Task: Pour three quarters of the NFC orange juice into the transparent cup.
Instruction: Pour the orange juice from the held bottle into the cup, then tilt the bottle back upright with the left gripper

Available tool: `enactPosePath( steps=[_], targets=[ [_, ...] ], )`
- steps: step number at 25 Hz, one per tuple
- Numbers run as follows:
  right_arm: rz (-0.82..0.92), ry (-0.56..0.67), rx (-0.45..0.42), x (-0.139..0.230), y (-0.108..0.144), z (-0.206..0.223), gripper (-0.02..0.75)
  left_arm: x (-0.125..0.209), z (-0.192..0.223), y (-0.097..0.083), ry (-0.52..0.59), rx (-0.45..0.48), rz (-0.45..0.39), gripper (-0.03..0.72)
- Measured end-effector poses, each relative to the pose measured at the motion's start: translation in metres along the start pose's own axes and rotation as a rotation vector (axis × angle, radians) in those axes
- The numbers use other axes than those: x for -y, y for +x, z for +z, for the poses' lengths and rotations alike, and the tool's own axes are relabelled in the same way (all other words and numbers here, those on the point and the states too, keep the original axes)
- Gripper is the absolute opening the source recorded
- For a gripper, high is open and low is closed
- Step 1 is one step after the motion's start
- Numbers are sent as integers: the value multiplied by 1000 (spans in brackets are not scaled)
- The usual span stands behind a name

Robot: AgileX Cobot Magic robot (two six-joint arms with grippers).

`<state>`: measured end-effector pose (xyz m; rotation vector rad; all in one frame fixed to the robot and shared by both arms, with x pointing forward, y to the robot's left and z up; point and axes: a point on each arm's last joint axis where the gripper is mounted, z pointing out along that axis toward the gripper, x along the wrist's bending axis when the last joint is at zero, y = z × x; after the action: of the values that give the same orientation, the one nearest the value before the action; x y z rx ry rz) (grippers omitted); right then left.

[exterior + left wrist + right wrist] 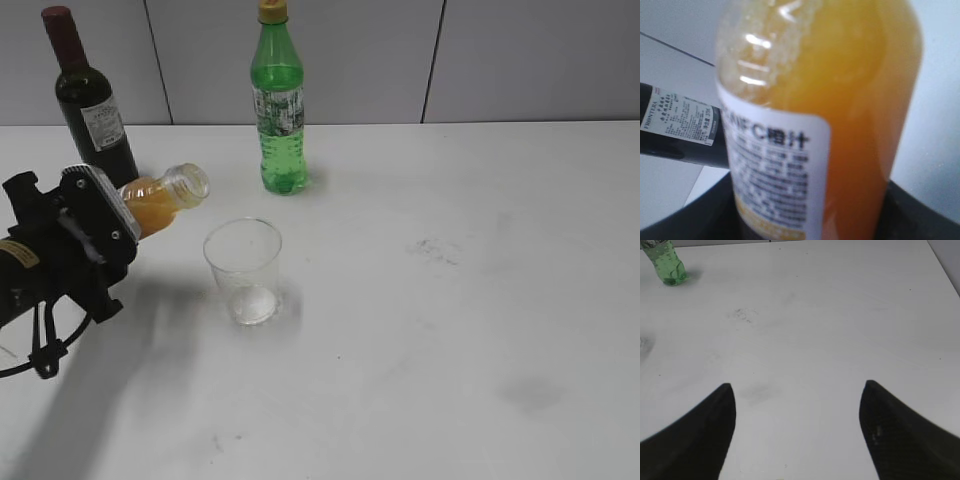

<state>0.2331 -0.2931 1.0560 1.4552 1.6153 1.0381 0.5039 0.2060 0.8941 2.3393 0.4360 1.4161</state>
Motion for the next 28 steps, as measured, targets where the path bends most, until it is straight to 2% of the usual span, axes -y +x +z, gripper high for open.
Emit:
enactPosePath(
  steps=[15,28],
  targets=[
    [0,0,0,0,0,0,591,-9,0,1,-39,-39,101,479],
    [0,0,0,0,0,0,591,-14,3,7,-5,-76,207,479]
  ],
)
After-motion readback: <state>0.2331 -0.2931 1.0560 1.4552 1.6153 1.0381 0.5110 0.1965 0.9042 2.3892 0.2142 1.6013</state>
